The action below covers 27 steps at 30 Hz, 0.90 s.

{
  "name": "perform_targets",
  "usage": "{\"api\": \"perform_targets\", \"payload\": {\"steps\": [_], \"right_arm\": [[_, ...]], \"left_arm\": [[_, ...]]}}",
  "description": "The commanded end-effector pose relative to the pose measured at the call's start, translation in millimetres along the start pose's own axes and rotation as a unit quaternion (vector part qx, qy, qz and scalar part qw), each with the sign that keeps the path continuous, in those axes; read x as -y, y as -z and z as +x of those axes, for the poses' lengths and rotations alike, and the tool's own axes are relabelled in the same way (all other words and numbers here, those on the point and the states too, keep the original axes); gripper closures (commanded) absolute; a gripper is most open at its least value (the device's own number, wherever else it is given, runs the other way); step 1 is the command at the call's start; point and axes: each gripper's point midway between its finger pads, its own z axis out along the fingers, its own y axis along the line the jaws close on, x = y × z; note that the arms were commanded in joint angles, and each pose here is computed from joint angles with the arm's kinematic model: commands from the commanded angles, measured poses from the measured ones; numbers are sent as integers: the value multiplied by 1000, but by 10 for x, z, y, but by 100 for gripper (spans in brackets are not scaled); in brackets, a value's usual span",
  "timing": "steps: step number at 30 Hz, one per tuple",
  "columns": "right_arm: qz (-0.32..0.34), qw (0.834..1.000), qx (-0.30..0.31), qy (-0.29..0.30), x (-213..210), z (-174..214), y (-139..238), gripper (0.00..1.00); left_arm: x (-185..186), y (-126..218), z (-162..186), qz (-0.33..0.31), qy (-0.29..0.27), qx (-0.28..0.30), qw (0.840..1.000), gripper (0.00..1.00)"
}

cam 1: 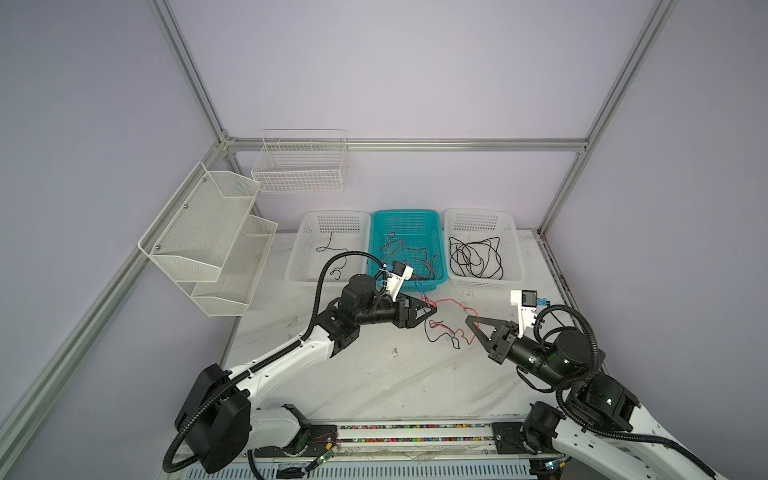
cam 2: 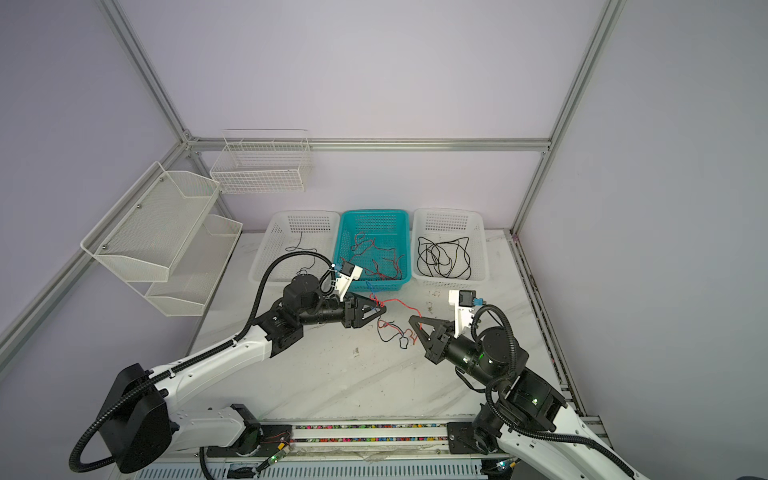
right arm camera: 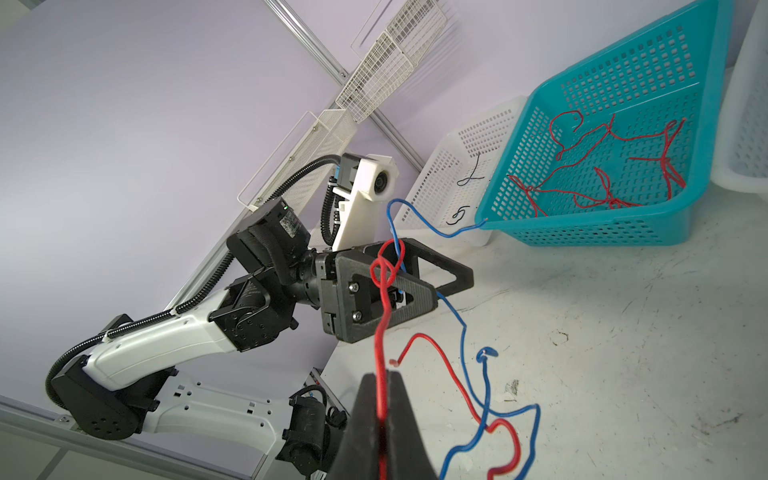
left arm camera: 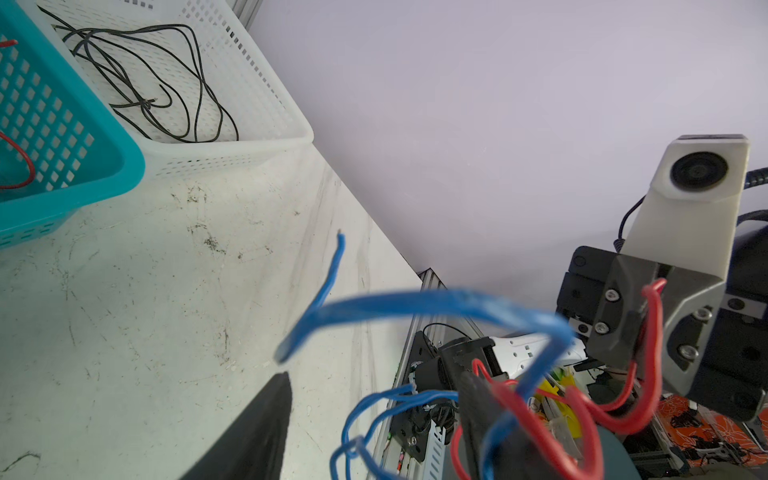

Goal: Untangle the cables
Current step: 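Bring the left gripper to the right gripper and grasp the blue wire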

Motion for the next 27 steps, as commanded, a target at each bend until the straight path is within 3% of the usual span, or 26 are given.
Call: {"api": "perform_targets", "payload": {"steps": [1,6,10,14,20,24,27], "right_arm": [[-20,1000,10,-5,-85,-56,1,100],[-19,1000,18,-8,-86,-84,27,100],[-22,1000,14,-12,-85,-62,20,100],[-24,999,12,-17,-69,-35,7,100],[-34,999,9,-23,-88,-13,7,100],[-36,999,9,-28,-84,0,15,100],[-43,999,6,-32,-96,19,10,100]], "left_arm": [[-13,-7,60,10,-7,4,1000,43],[-26,0,90,9,-8,2,1000,64],[-36,14,95,9,-9,9,1000,69],[-14,16,74,15,-8,15,1000,65],[12,42,63,20,-16,24,999,45],[44,89,60,26,-24,37,999,44],[52,98,62,29,-24,39,999,53]]}}
